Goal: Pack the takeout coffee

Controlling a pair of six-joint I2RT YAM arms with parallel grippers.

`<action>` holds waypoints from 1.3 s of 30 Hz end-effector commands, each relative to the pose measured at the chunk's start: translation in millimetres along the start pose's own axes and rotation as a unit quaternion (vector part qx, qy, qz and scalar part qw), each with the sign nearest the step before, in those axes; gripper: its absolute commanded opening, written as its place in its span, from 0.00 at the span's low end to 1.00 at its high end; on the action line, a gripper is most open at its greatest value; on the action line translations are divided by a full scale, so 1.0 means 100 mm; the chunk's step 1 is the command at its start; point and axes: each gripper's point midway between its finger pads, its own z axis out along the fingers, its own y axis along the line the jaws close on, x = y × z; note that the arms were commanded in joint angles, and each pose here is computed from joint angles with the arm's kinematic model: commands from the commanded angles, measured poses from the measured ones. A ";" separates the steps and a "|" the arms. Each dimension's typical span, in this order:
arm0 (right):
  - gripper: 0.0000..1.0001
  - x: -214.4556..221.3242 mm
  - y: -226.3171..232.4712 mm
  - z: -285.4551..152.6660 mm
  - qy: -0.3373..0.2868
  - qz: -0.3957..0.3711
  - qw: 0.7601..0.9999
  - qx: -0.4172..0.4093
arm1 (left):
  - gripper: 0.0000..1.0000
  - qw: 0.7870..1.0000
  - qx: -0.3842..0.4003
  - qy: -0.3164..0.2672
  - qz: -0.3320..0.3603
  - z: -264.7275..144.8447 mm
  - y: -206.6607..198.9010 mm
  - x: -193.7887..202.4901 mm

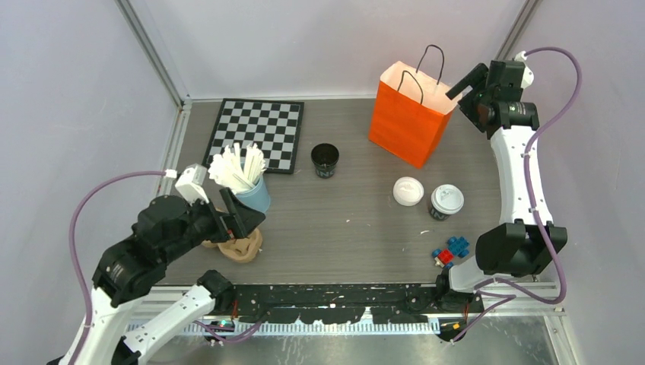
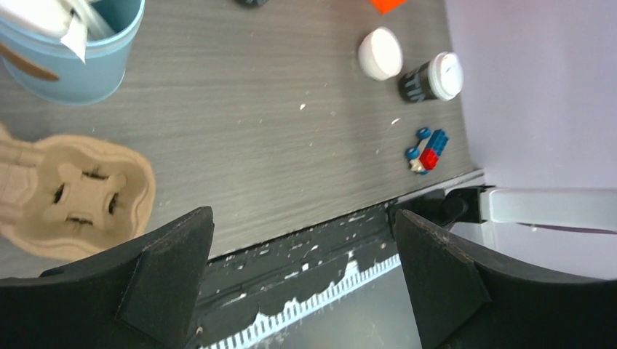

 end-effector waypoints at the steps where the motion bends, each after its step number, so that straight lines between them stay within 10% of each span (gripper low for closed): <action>1: 0.88 -0.18 -0.05 0.01 -0.018 0.011 0.999 0.027 | 0.97 0.999 -0.020 0.045 0.009 0.04 0.04 0.12; 16: 0.75 0.00 0.02 0.61 0.066 -0.003 0.997 0.043 | 1.00 0.998 0.017 0.057 0.029 0.24 -0.16 0.07; 31: 0.14 -0.06 0.01 0.63 0.070 -0.019 0.995 0.068 | 1.00 0.997 -0.006 0.045 0.068 0.41 -0.08 0.00; 39: 0.00 -0.30 0.18 0.47 0.047 -0.030 0.998 0.043 | 1.00 0.997 0.002 0.033 0.069 0.41 -0.12 -0.05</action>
